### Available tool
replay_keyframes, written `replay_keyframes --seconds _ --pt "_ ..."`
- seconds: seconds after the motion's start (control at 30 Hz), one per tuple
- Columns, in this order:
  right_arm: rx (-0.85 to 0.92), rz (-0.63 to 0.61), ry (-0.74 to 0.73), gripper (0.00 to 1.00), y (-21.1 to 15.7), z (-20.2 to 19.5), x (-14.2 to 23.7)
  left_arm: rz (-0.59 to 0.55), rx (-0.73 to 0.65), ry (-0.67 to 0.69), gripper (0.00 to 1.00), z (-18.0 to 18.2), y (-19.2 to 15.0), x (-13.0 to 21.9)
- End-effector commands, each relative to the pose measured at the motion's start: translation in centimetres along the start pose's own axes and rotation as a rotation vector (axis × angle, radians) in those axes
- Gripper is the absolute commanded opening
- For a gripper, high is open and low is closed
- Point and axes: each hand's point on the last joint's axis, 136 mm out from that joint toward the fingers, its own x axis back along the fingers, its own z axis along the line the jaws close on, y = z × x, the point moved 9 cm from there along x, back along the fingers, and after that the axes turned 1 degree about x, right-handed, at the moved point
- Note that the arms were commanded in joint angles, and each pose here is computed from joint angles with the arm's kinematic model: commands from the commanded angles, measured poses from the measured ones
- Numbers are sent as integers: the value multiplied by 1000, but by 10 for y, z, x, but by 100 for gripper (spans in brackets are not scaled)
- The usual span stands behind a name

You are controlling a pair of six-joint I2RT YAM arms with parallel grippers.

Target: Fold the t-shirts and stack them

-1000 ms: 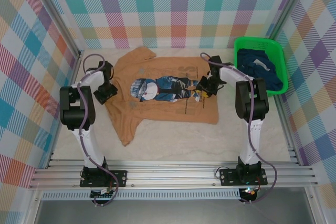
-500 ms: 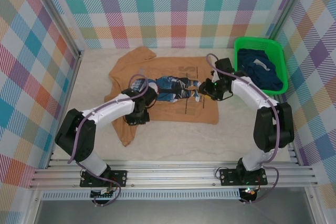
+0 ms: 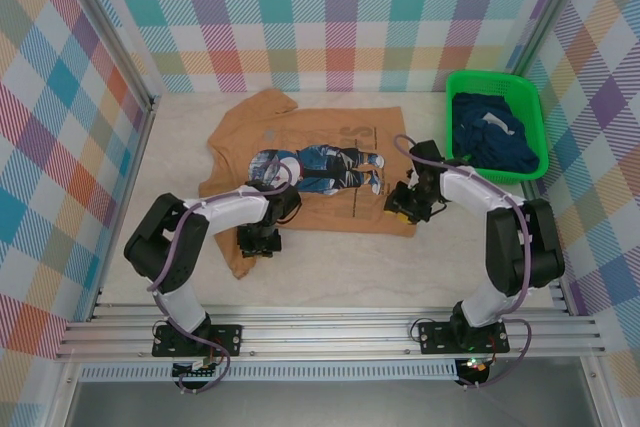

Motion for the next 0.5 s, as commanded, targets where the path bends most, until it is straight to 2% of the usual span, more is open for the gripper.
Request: replay_keyframes --seconds 0.0,0.1,0.23,0.47 --pt "-54 -24 -99 38 -10 -14 8 -1 -47 39 16 -2 -2 -10" --pt "-99 -43 -159 39 -14 -26 9 -37 -61 57 0 0 2 -4" --pt "-149 -24 -180 39 -16 -38 3 -62 -78 -20 0 3 1 24" --pt "-160 -9 -203 35 -10 -39 -5 17 -111 -203 0 13 -10 62"
